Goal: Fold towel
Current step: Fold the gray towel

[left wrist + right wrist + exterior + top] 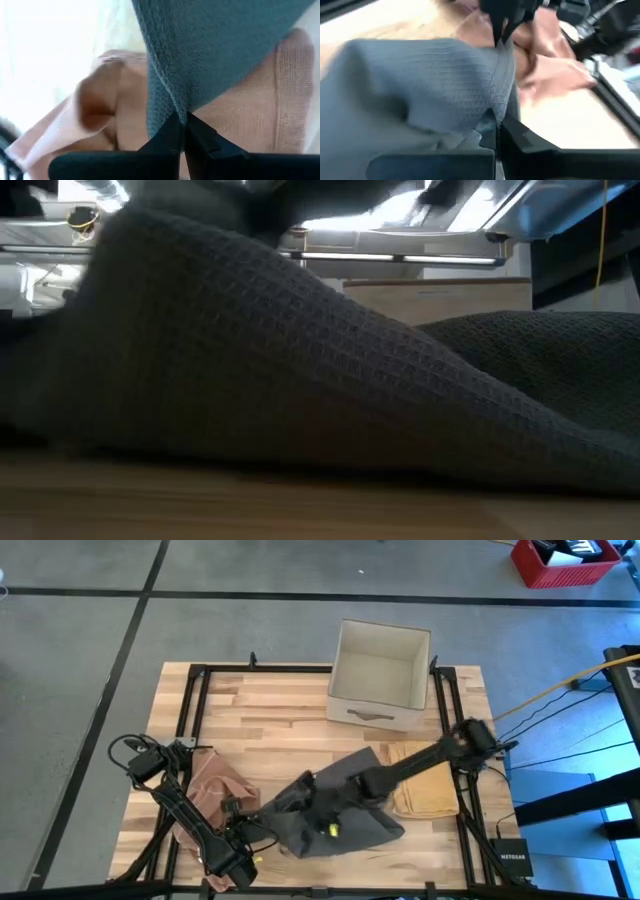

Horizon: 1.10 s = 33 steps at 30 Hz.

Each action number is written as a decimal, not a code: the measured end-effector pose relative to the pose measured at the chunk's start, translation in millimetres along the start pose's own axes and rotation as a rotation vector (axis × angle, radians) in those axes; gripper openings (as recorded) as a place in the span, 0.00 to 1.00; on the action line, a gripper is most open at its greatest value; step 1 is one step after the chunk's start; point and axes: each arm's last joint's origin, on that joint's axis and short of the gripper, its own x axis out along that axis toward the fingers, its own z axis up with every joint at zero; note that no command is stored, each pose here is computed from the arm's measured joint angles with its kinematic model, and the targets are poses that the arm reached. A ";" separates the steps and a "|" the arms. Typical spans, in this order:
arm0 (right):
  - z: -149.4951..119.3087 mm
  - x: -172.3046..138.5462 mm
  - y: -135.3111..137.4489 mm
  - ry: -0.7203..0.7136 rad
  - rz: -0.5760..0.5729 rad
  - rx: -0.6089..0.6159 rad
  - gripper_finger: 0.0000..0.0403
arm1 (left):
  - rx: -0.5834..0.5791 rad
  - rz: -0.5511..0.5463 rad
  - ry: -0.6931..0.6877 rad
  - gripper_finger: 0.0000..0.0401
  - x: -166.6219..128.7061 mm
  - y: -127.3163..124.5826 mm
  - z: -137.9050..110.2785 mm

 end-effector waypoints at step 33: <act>36.2 -297.3 -91.6 -0.001 -0.755 0.257 0.02 | -0.363 0.240 -0.915 0.00 -197.0 277.4 42.9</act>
